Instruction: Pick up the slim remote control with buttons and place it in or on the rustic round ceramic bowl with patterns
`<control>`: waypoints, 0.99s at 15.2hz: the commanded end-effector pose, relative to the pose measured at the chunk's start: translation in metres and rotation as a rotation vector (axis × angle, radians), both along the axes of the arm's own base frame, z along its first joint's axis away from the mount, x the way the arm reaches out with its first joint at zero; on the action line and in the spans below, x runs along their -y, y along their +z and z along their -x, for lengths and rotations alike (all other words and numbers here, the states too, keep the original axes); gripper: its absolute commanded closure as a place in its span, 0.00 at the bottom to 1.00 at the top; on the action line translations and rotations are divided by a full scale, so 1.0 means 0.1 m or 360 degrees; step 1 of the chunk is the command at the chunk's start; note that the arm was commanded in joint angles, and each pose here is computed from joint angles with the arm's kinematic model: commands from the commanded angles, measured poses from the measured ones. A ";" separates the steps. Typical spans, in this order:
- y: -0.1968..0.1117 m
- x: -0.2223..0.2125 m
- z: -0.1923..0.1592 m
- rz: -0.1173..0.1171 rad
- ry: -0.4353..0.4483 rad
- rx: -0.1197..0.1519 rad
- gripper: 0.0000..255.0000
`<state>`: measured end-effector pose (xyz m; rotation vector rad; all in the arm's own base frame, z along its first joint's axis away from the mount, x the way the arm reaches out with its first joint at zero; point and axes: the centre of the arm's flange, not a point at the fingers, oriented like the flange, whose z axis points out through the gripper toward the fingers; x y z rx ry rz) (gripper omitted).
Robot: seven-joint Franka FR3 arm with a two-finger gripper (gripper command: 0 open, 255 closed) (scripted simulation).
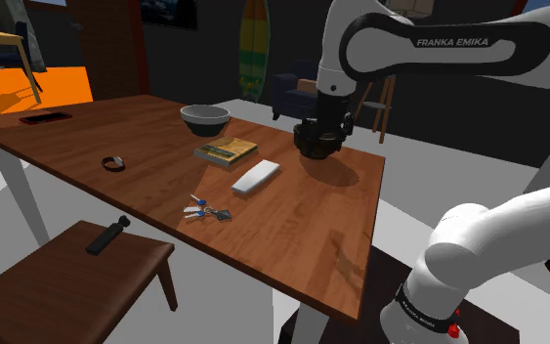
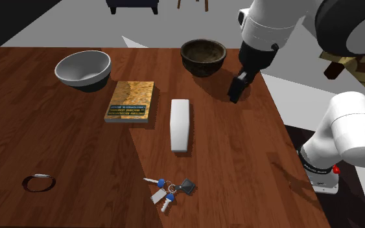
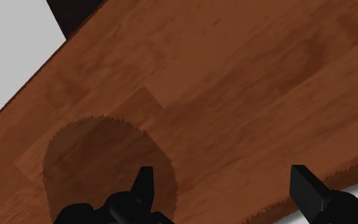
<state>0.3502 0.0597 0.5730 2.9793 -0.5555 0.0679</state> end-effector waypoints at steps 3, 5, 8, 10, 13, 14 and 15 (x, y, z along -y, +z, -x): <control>-0.22 -0.30 -0.37 -0.0052 -0.0396 0.0019 0.00; -0.33 -0.42 -0.57 -0.0077 -0.0585 0.0028 0.00; -0.48 -0.54 -0.90 -0.0113 -0.0867 0.0041 0.00; -0.58 -0.59 -1.13 -0.0138 -0.1055 0.0049 0.00; -0.73 -0.62 -1.49 -0.0175 -0.1338 0.0063 0.00; -0.78 -0.62 -1.61 -0.0187 -0.1432 0.0067 0.00; -0.79 -0.62 -1.63 -0.0189 -0.1451 0.0068 0.00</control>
